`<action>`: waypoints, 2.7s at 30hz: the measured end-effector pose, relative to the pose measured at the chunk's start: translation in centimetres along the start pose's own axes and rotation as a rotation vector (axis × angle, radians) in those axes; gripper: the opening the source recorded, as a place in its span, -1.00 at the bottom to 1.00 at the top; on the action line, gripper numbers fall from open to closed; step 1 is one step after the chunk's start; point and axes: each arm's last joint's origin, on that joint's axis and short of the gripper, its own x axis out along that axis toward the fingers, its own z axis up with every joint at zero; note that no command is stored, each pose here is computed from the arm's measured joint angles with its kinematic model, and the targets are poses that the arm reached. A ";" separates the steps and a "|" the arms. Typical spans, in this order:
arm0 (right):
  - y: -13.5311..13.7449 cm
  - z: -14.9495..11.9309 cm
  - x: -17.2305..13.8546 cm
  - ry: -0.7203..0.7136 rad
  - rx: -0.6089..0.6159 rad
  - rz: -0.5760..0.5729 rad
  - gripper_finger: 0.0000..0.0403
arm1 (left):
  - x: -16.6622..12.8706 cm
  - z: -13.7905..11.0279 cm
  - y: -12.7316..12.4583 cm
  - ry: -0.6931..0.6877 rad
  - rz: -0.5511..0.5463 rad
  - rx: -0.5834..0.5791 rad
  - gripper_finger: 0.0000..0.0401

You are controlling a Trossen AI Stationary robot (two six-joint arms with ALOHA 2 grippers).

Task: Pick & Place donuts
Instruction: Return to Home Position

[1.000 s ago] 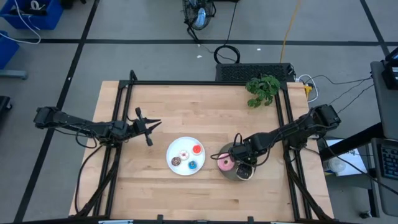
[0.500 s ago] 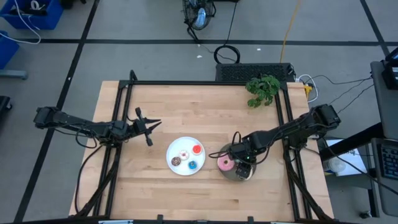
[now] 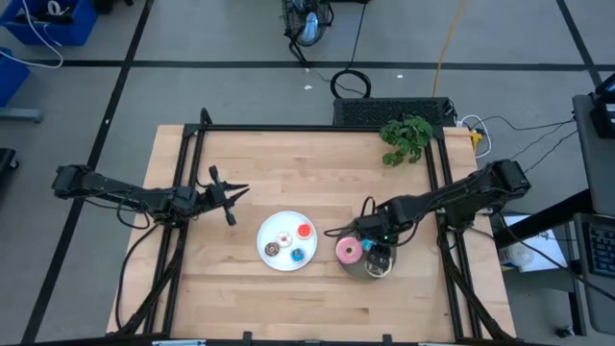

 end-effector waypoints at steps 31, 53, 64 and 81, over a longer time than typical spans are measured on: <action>-2.3 -10.7 -13.9 -1.033 -0.498 -0.044 -0.54 | 0.0 0.6 0.0 -0.063 -0.049 -0.039 -0.76; -9.2 -13.2 -7.4 -1.495 -0.563 -0.009 -1.00 | -0.9 9.3 3.4 -0.130 -0.140 0.125 -0.97; -10.5 -13.6 -4.5 -1.506 -0.615 0.065 -1.00 | -5.5 6.7 5.3 -0.341 -0.234 0.041 -0.99; -10.7 -12.8 -1.0 -1.659 -0.619 0.097 -1.00 | -3.4 1.1 3.4 -0.307 -0.242 -0.039 -0.99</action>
